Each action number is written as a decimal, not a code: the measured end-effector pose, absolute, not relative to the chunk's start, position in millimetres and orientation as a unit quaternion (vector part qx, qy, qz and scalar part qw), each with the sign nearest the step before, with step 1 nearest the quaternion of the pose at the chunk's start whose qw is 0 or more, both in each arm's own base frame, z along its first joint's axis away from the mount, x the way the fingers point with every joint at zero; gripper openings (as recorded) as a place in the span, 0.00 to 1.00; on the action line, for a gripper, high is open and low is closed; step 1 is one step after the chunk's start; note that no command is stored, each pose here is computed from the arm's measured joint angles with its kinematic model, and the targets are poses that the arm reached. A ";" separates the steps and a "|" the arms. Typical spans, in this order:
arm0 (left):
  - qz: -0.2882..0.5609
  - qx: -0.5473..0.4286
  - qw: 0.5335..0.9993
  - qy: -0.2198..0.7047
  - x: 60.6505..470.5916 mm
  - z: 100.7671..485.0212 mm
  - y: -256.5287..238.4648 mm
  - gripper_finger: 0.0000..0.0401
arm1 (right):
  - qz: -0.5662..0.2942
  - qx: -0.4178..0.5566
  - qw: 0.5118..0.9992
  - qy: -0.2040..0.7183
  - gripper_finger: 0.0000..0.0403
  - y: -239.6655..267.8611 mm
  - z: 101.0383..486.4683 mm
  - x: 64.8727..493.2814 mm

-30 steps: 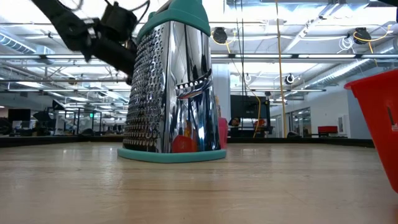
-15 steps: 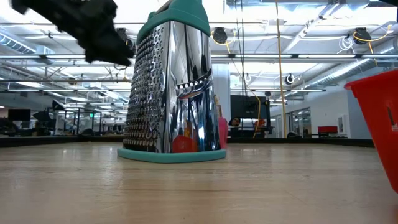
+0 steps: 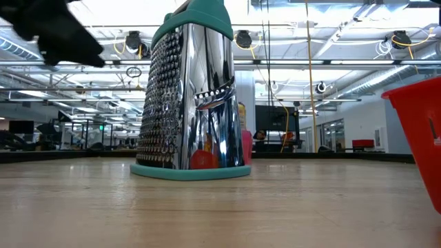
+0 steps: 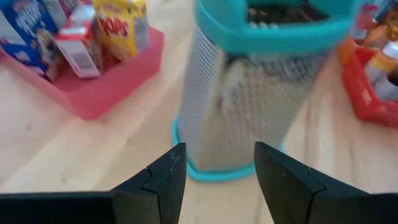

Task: Pick & Place Kitchen Items
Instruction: Put the blue food coloring bottle into the red bin

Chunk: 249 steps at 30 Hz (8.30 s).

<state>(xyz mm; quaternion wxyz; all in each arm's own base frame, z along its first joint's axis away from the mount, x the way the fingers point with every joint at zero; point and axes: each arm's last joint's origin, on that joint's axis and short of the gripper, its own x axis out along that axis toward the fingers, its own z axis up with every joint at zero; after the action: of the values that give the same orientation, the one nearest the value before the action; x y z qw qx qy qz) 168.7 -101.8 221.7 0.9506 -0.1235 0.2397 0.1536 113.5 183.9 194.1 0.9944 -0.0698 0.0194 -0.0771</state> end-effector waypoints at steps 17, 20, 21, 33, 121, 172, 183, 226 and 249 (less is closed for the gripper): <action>0.207 -0.121 0.940 0.244 151.6 135.7 -172.5 0.46 | -0.039 -0.051 0.998 0.018 0.31 186.2 194.5 113.8; 0.223 -0.116 0.935 0.251 150.4 125.6 -171.9 0.46 | -0.039 -0.051 0.998 0.018 0.31 186.2 194.5 113.8; 0.229 -0.116 0.933 0.253 149.9 123.3 -171.2 0.46 | -0.039 -0.051 0.998 0.018 0.31 186.2 194.5 113.8; 0.247 -0.125 0.920 0.277 147.0 115.8 -168.4 0.46 | -0.039 -0.047 0.998 0.018 0.31 186.2 194.5 113.8; -0.095 -0.053 0.972 0.209 370.7 231.7 -252.9 0.07 | -0.039 -0.036 0.998 0.018 0.31 186.2 194.4 113.8; -0.151 -0.104 0.974 0.133 465.7 165.7 -233.3 0.18 | -0.041 -0.038 0.998 0.018 0.31 186.1 194.4 113.9; -0.148 -0.104 0.975 0.131 466.0 165.9 -232.6 0.32 | -0.041 -0.038 0.998 0.018 0.31 186.1 194.4 113.9; 0.287 -0.003 0.934 0.214 214.3 212.8 -302.3 0.34 | -0.040 -0.015 0.999 0.023 0.31 185.9 191.6 113.7; 0.378 -0.149 0.889 0.213 124.2 138.6 -272.7 0.34 | -0.040 -0.011 0.999 0.025 0.31 185.8 190.9 113.6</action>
<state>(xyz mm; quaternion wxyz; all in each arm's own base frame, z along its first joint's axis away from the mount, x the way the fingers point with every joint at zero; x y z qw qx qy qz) 124.2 -272.7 138.6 0.8885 -0.1487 0.2133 0.3781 113.6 185.8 190.9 0.9988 -0.0106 0.0247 -0.0401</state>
